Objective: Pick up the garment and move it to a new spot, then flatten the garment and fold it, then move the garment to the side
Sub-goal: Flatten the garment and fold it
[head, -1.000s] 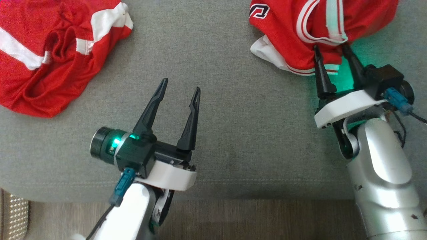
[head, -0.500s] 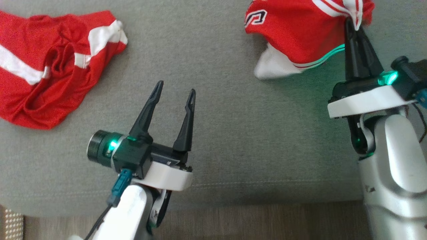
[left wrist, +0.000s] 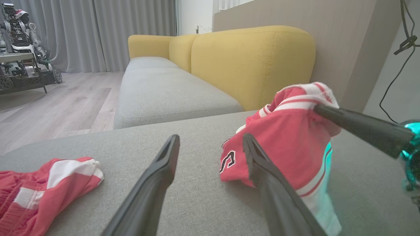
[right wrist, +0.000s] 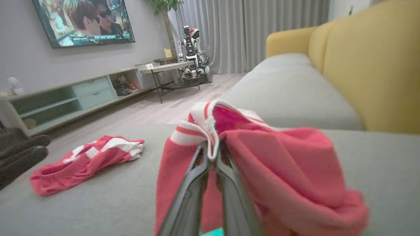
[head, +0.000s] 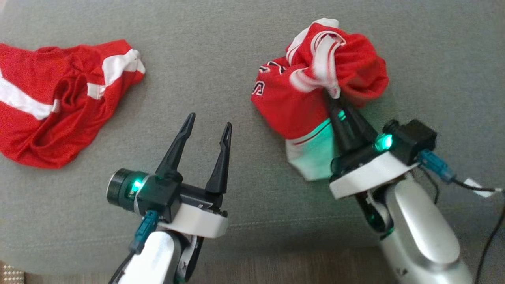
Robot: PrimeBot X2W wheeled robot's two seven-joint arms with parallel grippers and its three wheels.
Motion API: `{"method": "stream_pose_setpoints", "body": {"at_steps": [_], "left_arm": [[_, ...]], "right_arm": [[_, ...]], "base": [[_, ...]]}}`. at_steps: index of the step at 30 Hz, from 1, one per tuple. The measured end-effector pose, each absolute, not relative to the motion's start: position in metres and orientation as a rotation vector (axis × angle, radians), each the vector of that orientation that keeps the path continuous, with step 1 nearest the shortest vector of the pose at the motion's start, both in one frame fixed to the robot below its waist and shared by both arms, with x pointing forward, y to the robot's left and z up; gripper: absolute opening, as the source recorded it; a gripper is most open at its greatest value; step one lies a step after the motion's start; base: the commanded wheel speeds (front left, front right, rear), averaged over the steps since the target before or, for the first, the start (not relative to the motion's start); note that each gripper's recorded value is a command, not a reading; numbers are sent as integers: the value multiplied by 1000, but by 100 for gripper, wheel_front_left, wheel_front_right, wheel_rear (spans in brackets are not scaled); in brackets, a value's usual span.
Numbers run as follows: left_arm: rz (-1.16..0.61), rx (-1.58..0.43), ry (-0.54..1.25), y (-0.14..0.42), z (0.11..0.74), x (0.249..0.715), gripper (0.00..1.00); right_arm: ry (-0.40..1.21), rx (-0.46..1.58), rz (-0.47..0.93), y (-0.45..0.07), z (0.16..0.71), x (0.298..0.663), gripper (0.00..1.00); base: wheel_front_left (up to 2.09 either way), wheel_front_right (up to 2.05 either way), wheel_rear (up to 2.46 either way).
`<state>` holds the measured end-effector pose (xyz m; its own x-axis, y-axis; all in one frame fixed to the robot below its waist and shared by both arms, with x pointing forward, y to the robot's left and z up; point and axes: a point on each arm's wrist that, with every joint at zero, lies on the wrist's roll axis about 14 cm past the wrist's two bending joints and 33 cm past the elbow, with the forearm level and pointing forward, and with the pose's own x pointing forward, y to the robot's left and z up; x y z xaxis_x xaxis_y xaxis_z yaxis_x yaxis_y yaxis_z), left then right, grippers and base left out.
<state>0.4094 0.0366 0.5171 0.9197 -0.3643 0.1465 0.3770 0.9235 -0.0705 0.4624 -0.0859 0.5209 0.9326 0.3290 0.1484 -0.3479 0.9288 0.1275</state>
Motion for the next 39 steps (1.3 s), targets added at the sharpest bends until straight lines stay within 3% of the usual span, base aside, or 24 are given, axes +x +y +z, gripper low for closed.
{"method": "stream_pose_setpoints", "body": {"at_steps": [9,19,27,39], "left_arm": [[-401,-130,-126,30,518,405,100],[-693,-174,-97,-39,511,375,100],[-904,-81,96,-76,444,343,100],[-916,153,156,-78,393,368,100]], "right_arm": [[-138,335,391,-67,531,456,100],[-129,138,70,-179,511,444,100],[-73,115,2,-202,492,436,100],[-30,117,-26,-210,476,432,100]], "base": [[0,0,0],[0,0,0],[0,0,0],[0,0,0]]}}
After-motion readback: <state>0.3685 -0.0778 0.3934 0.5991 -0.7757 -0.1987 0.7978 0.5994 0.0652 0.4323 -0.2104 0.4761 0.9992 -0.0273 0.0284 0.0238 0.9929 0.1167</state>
